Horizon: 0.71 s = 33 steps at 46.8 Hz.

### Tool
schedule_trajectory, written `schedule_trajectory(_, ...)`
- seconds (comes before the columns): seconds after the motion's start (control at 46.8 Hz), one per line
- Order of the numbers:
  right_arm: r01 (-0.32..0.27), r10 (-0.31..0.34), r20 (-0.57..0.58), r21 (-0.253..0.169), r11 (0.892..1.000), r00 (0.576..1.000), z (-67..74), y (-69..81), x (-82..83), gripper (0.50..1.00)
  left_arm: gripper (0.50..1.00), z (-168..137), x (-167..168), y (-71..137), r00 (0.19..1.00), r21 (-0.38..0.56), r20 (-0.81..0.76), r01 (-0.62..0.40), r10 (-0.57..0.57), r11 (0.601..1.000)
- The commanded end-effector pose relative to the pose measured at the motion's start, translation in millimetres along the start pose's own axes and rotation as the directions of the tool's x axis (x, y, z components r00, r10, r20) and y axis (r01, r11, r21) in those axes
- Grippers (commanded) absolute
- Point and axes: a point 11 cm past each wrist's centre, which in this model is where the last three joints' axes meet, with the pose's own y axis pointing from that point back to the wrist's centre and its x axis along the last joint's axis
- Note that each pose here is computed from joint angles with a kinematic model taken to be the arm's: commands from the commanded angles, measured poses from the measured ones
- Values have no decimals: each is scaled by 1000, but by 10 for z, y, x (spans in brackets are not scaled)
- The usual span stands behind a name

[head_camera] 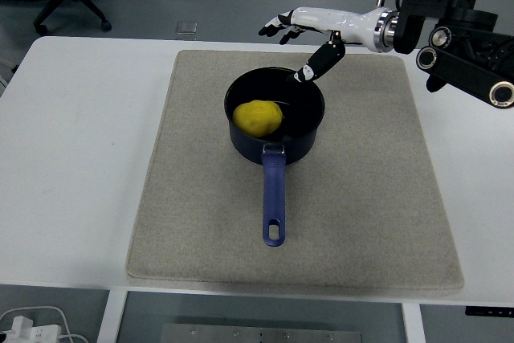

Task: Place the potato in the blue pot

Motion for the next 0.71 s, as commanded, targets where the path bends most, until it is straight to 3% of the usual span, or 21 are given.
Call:
schedule_trajectory(0.0, -55, 53, 115, 9, 998, 992, 85, 110, 90, 885, 996, 0, 0, 0, 1000, 1, 0, 0, 0, 1000)
schedule_trajectory(0.15, -153, 151, 265, -12, 988, 952, 328, 341, 231, 901, 996, 2, 0, 0, 1000, -1, 0, 0, 0, 1000)
schedule_trajectory(0.321, -215, 223, 388, -65, 974, 894, 674, 583, 218, 901, 996, 0, 0, 0, 1000, 1, 0, 0, 0, 1000)
schedule_trajectory(0.513, -254, 274, 533, -113, 961, 801, 939, 666, 36, 901, 996, 0, 0, 0, 1000, 1, 0, 0, 0, 1000)
schedule_trajectory(0.684, -322, 364, 612, -182, 929, 702, 1107, 685, -76, 901, 996, 0, 0, 0, 1000, 1, 0, 0, 0, 1000)
